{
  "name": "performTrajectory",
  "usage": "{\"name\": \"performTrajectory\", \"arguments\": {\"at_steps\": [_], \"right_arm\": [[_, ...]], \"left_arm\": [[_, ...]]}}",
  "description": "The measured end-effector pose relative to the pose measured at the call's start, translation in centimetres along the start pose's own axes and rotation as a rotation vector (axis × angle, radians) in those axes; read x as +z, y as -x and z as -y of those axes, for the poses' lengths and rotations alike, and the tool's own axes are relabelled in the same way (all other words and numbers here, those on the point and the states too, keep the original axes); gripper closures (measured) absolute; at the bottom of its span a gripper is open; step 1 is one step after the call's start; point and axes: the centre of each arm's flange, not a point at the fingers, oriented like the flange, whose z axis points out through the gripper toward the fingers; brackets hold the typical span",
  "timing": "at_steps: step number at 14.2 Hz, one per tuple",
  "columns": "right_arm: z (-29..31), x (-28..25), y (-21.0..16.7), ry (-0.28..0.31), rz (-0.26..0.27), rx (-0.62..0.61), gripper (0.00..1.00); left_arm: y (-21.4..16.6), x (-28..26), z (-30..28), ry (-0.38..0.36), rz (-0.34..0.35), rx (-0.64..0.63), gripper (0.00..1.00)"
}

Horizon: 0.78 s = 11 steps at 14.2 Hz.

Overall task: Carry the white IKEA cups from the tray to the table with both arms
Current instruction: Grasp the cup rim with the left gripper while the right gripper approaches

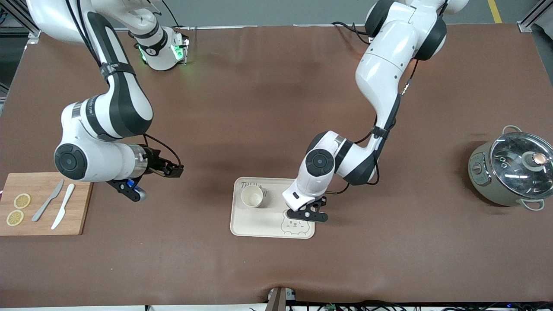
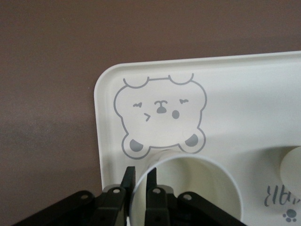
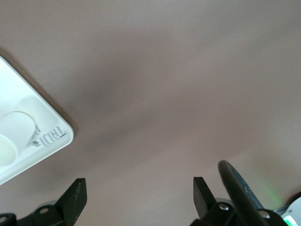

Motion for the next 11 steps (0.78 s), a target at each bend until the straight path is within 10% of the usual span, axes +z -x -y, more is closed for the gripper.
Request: {"name": "performTrajectory", "arguments": {"at_steps": [11], "right_arm": [[6.2,3.2,2.4,-0.107,-0.082,0.194,0.0]], "left_arm": [[-1.3,-2.6,1.0,0.013,-0.044,-0.062,0.96]]}}
